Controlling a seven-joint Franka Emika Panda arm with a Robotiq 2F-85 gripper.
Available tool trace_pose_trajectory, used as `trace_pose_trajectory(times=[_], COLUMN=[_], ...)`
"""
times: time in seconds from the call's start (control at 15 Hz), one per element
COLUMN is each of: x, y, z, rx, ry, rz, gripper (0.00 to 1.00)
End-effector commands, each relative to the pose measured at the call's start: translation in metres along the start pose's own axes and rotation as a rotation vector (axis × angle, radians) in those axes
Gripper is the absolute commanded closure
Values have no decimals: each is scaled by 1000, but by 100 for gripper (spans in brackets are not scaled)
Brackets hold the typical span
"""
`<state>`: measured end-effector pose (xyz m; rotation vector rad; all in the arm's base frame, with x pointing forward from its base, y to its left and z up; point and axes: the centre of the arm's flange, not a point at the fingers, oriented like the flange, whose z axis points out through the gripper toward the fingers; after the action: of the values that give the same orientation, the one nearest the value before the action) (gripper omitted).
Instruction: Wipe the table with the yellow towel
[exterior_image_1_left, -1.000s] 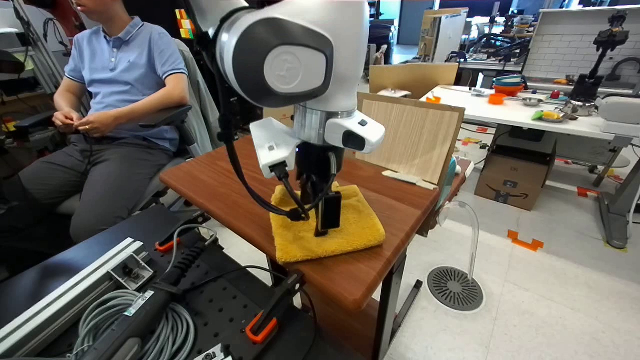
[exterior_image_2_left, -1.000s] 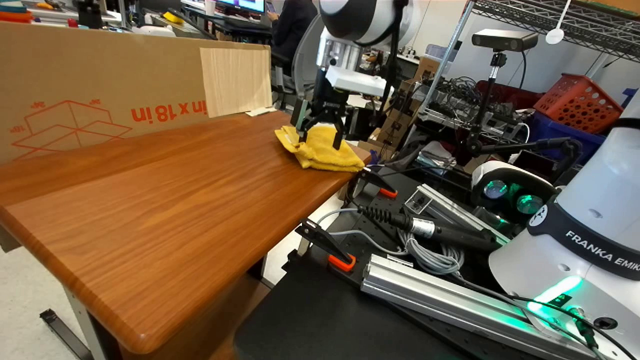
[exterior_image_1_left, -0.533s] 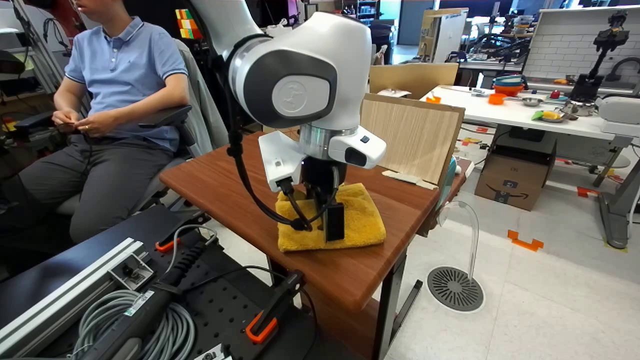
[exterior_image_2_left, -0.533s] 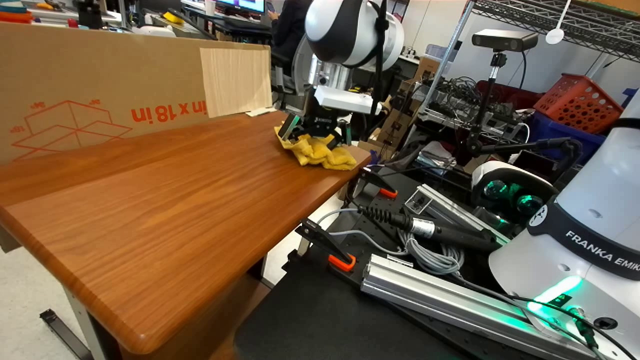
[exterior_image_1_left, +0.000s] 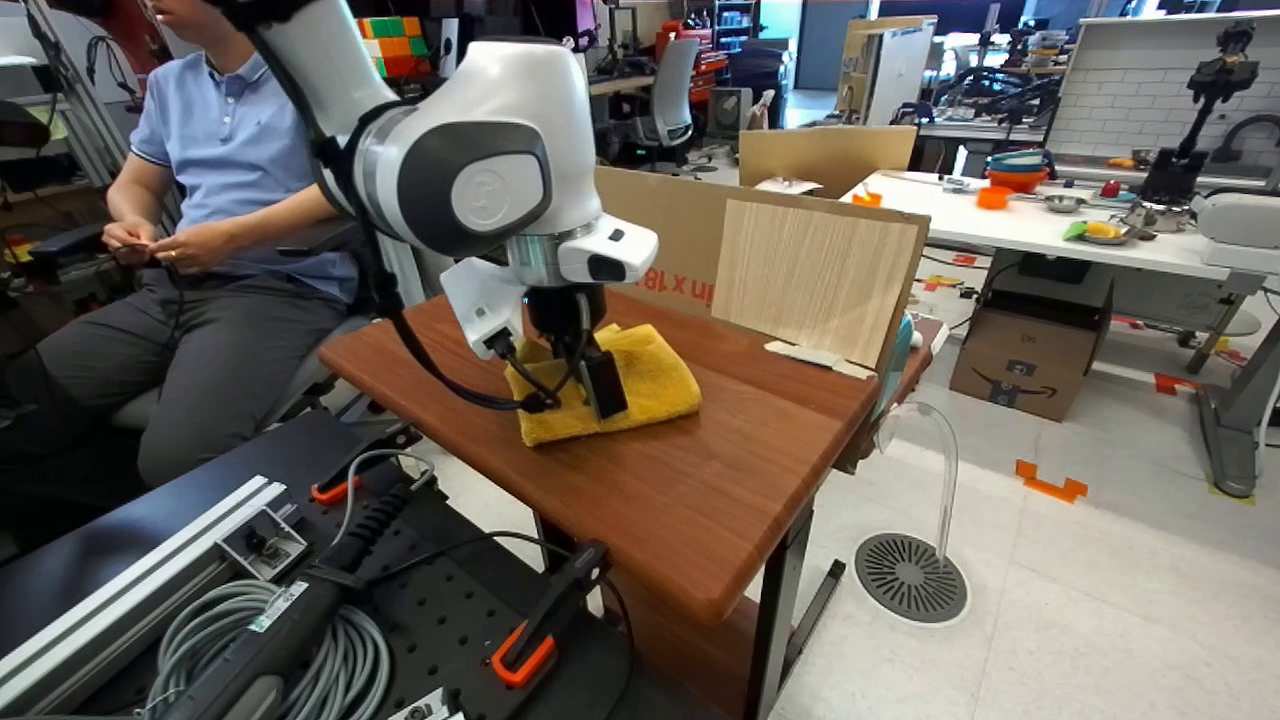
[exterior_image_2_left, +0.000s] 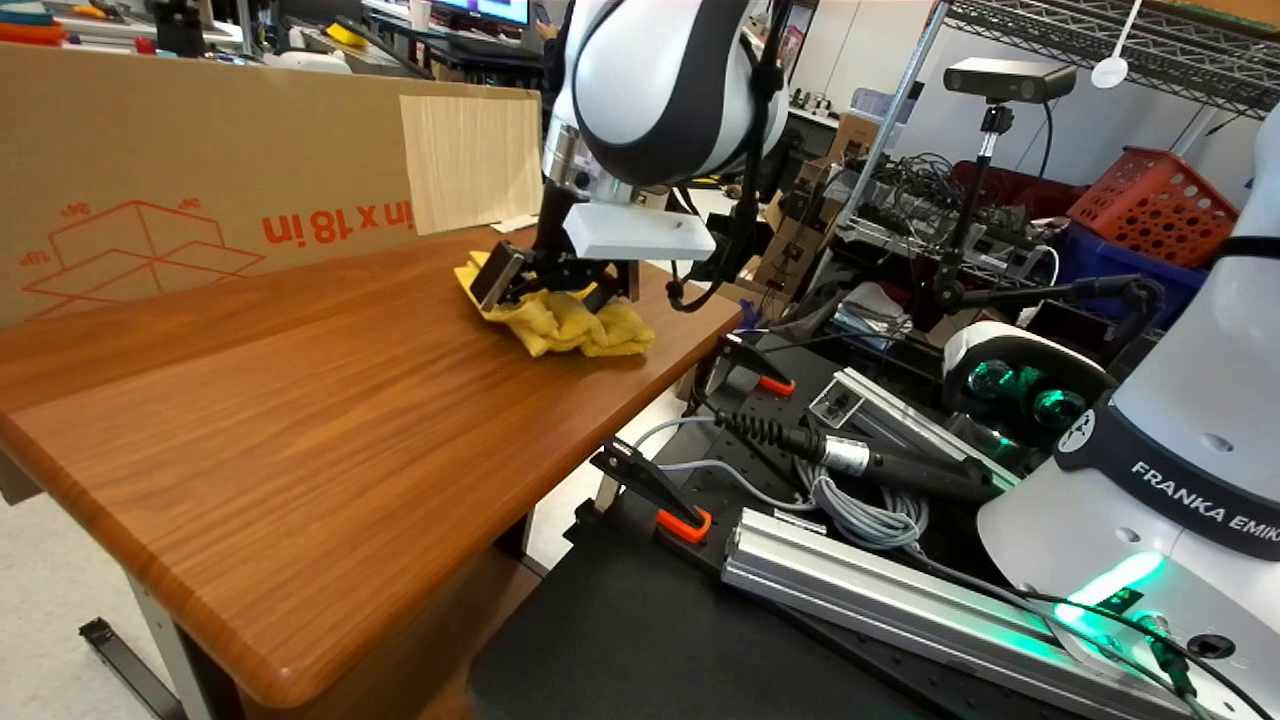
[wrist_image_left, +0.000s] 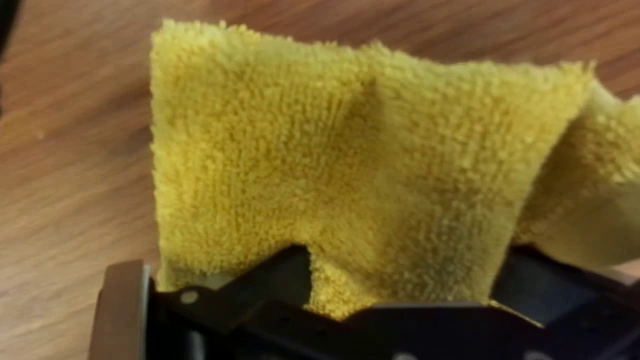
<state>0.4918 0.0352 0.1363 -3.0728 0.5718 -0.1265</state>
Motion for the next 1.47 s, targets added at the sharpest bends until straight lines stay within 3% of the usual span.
trace_pose_trajectory(times=[0.0,0.27,0.87,1.4], x=[-41,-76,-141,-158], y=[-42,-64,-97,-113], z=[30,26,-6,-29], rx=[-39,-29,80,101], ry=[36,58,149,159], rz=[-75,-173,-313,-335], gripper=[0,0,0,0])
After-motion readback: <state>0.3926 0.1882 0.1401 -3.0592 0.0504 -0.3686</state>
